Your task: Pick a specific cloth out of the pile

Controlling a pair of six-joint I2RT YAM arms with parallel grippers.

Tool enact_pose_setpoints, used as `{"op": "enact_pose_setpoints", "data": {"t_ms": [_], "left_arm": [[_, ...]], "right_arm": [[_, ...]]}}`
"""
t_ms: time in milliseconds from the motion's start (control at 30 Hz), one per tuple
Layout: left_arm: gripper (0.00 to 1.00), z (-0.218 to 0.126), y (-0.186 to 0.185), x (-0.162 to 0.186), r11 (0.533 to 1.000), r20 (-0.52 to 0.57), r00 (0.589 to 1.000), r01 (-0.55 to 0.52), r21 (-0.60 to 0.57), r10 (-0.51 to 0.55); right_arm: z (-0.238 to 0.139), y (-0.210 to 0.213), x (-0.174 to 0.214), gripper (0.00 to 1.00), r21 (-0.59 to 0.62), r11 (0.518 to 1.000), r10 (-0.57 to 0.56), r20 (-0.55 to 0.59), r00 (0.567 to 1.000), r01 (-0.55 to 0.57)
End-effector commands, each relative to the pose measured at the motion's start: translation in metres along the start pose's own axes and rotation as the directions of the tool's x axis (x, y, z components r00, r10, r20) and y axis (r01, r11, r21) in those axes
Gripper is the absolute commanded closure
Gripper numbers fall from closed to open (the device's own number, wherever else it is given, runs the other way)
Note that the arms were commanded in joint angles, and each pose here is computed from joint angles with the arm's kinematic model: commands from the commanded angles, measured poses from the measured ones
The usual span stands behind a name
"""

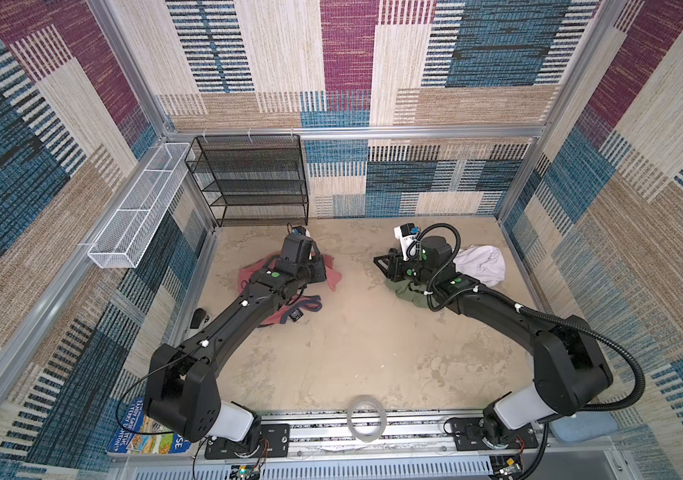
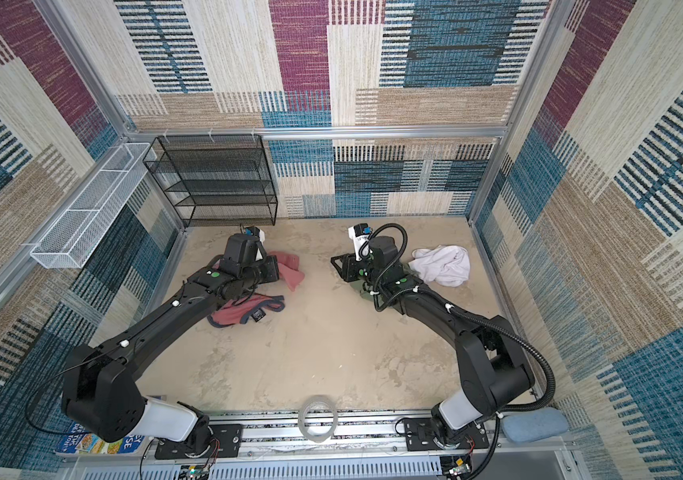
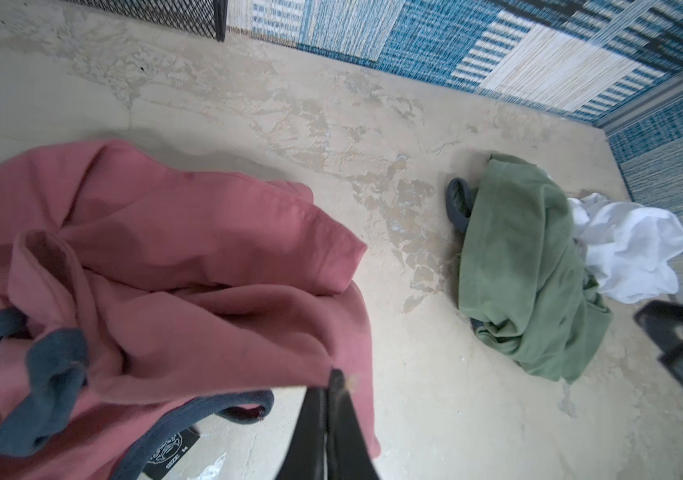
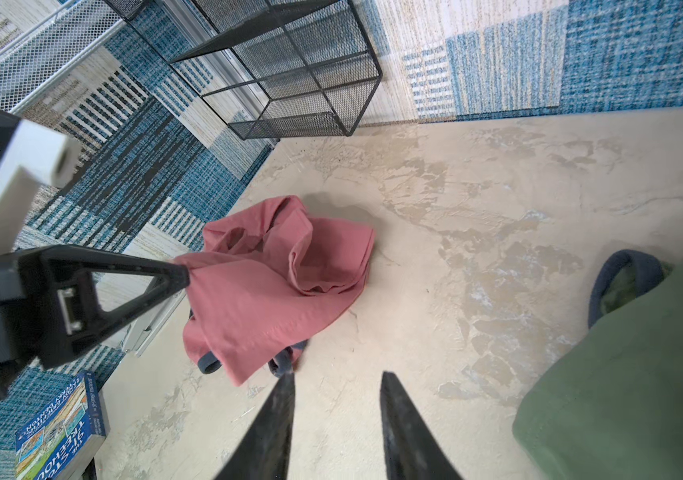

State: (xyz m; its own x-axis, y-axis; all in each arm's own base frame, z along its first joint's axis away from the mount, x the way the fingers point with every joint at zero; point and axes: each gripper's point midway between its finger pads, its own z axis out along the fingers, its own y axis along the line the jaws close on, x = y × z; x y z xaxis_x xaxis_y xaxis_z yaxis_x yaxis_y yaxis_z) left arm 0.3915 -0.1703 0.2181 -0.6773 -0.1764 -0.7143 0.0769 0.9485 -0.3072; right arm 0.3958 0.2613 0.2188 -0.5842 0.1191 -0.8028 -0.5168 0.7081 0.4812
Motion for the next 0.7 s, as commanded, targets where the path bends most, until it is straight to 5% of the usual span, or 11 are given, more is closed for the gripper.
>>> {"op": "enact_pose_setpoints", "data": {"t_ms": [0,667], "left_arm": [[1.0,-0.02,0.006,-0.015,0.999,0.054,0.998,-0.043,-0.033,0.045],[1.0,-0.096,0.108,-0.044,0.971,0.205,0.976,0.12,-0.209,-0.076]], "right_arm": [[-0.004,0.005,-0.008,0.63,-0.013,1.0,-0.001,0.033,0.999,0.001],[0.001,0.014,-0.016,0.62,-0.058,0.998,0.008,0.026,1.0,-0.007]]}}
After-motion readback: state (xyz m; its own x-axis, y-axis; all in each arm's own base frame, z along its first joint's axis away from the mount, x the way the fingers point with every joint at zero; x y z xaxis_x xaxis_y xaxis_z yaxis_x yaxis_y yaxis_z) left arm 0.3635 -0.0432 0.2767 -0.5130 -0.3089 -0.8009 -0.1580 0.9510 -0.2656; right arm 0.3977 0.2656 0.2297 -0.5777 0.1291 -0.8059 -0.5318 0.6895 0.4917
